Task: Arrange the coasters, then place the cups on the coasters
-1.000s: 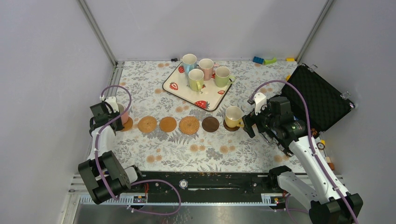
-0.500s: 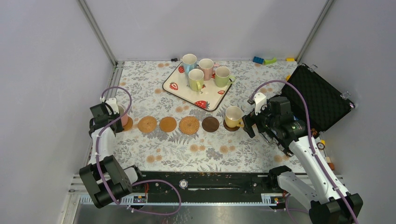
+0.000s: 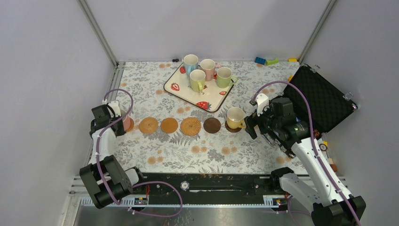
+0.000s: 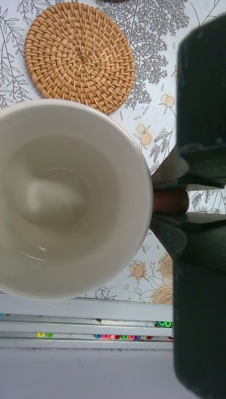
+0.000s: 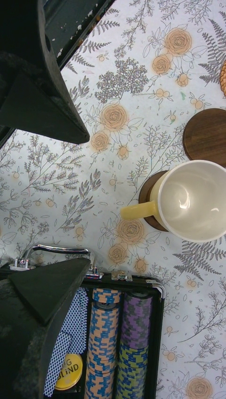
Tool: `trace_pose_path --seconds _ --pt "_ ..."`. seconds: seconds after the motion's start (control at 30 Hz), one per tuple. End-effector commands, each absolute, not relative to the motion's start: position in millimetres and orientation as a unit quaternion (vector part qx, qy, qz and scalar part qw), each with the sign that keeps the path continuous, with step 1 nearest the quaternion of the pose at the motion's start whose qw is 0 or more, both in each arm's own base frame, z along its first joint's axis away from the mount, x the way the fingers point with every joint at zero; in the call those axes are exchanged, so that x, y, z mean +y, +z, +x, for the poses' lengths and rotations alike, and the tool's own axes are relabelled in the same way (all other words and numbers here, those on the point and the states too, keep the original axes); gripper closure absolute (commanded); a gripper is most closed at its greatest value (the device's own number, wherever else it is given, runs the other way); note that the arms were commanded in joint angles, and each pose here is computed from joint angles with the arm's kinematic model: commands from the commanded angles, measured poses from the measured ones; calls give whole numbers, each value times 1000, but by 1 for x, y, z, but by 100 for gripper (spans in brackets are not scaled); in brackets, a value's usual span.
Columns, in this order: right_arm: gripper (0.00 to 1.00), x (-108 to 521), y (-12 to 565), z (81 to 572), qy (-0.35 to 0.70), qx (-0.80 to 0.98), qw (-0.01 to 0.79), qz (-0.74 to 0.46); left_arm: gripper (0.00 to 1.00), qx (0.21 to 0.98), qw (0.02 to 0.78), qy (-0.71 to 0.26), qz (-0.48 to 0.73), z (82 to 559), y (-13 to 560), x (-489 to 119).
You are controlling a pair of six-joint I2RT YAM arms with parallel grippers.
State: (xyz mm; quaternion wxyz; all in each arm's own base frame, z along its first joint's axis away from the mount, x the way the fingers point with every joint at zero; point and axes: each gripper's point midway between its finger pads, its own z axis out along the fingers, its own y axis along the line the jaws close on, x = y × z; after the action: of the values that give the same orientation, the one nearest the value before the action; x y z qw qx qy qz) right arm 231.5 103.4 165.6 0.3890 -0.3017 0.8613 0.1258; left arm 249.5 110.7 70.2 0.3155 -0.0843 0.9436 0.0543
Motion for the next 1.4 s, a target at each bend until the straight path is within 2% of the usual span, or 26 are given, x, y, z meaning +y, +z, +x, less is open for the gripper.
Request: trace_pose_path --seconds 0.0,0.23,0.4,0.77,0.9,1.07,1.17,1.37 --pt "0 103 175 238 120 852 412 -300 100 922 371 83 -77 277 98 128" --pt "0 103 174 238 120 852 410 -301 91 922 369 86 -77 277 97 130" --pt "0 103 174 238 120 852 411 -301 78 923 368 89 -75 275 97 130" --pt "0 103 176 238 121 851 413 -301 27 915 381 105 -77 268 104 131" --pt "0 103 176 238 121 851 413 -300 2 903 407 112 -74 264 125 128" --pt "0 103 177 238 120 851 415 -299 1 867 485 110 -38 260 185 110" --pt "0 102 177 238 119 851 416 -299 1 851 520 74 0 261 225 86" --pt "0 101 177 238 115 850 417 -301 1 836 536 35 111 289 285 4"
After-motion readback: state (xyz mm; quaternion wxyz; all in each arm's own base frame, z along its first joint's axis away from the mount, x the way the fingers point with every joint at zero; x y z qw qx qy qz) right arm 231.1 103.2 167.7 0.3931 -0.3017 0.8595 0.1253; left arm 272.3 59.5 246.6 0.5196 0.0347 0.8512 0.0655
